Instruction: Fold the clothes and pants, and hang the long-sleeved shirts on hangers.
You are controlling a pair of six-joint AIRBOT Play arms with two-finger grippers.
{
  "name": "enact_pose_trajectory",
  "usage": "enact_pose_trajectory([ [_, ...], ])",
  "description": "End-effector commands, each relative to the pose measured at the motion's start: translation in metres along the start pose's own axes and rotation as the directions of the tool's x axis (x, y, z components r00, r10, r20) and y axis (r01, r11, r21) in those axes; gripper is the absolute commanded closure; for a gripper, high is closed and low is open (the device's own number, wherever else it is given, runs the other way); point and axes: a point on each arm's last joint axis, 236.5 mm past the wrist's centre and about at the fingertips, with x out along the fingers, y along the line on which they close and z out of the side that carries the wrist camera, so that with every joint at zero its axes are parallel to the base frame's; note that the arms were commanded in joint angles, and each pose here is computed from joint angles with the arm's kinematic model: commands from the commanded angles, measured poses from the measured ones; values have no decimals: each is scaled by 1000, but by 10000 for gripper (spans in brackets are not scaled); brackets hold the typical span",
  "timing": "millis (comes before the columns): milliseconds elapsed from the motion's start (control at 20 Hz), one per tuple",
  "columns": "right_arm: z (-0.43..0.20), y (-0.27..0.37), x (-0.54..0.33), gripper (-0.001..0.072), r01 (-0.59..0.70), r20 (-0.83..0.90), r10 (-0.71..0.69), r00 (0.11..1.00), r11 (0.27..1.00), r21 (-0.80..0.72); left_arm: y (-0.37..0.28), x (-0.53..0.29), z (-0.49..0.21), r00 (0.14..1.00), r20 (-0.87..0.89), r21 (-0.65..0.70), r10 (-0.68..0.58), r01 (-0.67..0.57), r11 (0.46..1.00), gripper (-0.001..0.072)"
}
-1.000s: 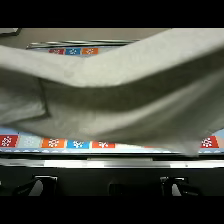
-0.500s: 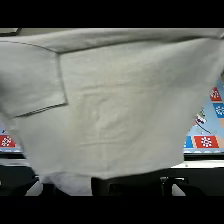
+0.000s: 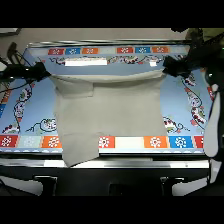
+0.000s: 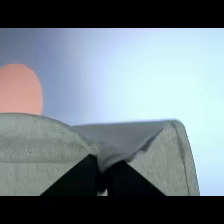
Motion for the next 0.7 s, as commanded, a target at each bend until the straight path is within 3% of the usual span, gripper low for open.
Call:
enact_pose_trajectory([
  [0,2,-22,67,681,14,12,-14,1000,999,30,24,60,-3,1000,2,-13,-6,6,1000,688],
  [250,-29,-29,65,681,38,-122,-37,992,999,7,20,53,-61,968,-249,5,-32,34,999,688],
  [450,-70,-48,55,681,114,-293,-118,949,993,-30,16,30,-116,875,-482,-48,-46,26,998,689],
  [650,-91,-62,45,681,168,-382,-178,907,984,-59,53,15,-140,807,-579,9,114,-133,991,689],
])
